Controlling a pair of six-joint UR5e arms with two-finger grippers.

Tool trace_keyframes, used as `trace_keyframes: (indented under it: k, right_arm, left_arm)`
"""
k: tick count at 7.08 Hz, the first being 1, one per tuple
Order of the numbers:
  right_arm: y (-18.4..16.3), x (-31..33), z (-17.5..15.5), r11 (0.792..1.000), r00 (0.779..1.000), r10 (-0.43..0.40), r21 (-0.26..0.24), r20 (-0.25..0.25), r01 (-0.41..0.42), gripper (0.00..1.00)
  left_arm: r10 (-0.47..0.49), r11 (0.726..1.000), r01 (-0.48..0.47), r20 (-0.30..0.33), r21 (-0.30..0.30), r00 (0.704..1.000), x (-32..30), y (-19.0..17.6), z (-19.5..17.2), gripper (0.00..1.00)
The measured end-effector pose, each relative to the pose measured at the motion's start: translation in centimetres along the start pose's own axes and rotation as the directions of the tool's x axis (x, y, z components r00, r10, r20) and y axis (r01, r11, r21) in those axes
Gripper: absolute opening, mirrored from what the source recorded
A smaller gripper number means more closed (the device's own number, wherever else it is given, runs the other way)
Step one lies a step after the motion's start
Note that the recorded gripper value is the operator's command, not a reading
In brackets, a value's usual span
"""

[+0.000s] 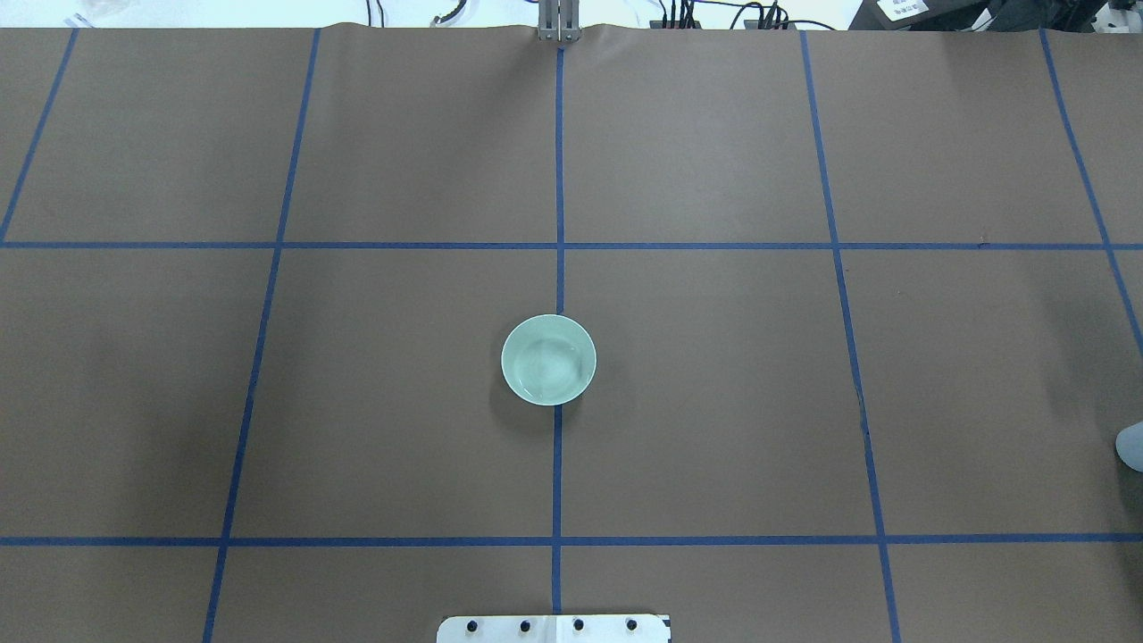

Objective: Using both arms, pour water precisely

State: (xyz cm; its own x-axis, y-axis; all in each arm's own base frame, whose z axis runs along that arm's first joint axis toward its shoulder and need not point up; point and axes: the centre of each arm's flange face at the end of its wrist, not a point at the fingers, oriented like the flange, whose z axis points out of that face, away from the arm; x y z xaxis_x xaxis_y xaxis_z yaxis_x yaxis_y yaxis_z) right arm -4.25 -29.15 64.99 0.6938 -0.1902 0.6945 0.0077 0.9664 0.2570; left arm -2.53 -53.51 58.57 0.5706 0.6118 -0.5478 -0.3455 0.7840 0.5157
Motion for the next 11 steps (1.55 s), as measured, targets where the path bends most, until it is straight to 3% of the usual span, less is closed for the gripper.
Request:
trace_keyframes:
  k: [3,5,11]
  right_arm:
    - [0.3,2.6,2.0,1.000,1.000,0.019,-0.002,-0.007,-0.019,0.72]
    - [0.9,3.2,2.0,1.000,0.999,0.029,-0.004,-0.014,-0.029,0.43]
    - [2.1,4.2,2.6,0.999,0.999,0.020,-0.027,-0.028,-0.020,0.47]
  left_arm:
    - [-0.001,1.000,0.001,0.000,0.000,1.000,0.0,0.0,0.0,1.00]
    - [0.000,1.000,0.000,0.000,0.000,1.000,0.0,0.0,0.0,1.00]
    - [0.008,1.000,-0.008,0.005,0.009,1.000,0.1,1.0,0.3,1.00]
